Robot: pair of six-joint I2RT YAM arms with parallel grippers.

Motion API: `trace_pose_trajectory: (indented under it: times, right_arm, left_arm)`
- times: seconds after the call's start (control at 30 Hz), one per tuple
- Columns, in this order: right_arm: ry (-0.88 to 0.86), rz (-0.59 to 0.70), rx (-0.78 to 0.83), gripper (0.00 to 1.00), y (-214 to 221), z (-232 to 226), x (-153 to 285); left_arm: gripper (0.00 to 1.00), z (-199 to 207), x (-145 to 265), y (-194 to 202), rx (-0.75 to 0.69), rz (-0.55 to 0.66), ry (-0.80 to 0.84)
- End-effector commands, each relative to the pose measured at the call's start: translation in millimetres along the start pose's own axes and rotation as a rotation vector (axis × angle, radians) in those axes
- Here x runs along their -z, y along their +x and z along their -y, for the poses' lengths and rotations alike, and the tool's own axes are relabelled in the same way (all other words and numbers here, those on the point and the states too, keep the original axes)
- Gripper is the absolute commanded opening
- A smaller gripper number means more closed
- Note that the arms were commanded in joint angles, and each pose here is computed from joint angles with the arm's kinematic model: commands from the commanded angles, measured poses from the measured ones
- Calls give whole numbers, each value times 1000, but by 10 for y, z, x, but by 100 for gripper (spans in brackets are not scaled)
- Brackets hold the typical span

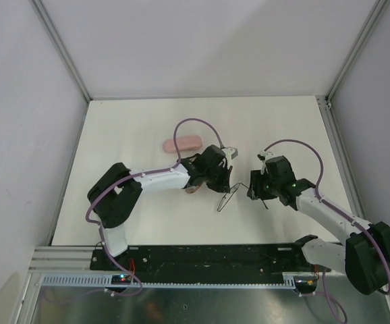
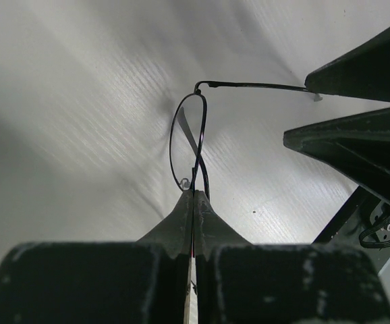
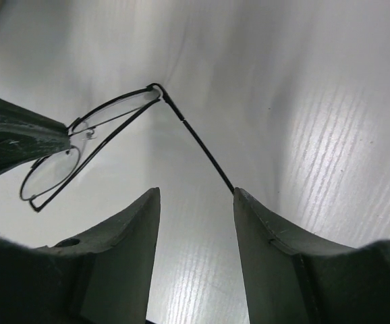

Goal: Organize the sunglasses
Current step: Fold the left temple of the sunglasses with the sunglasses.

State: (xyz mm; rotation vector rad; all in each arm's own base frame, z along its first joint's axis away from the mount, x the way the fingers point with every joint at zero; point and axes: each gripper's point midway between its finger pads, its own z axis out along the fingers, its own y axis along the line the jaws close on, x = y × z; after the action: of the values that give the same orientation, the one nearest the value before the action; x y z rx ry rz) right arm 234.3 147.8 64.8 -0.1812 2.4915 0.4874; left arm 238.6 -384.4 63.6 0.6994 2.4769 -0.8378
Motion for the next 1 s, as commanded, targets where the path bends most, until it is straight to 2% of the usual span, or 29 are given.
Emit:
trace_pose_trajectory:
  times: [0.0,0.2,0.47,0.6,0.87,0.97]
  right_arm:
    - [48,56,38,52,-202,30,11]
    - [30,115,64,53,-328,-24,100]
    - [74,-5,61,50,-76,46,-156]
    - [65,-24,54,41,-27,-8,-232]
    - [-101,-15,-41,12,-63,-429,-226]
    - [-148,-5,-93,12,-96,-586,-233]
  left_arm:
    - [0,132,118,-264,-52,64,30]
    - [0,153,123,-281,-57,66,37]
    - [0,150,111,-267,-59,60,39]
    - [0,146,117,-261,-56,60,37]
    - [0,179,106,-236,-21,51,46]
    - [0,227,84,-218,-10,43,55]
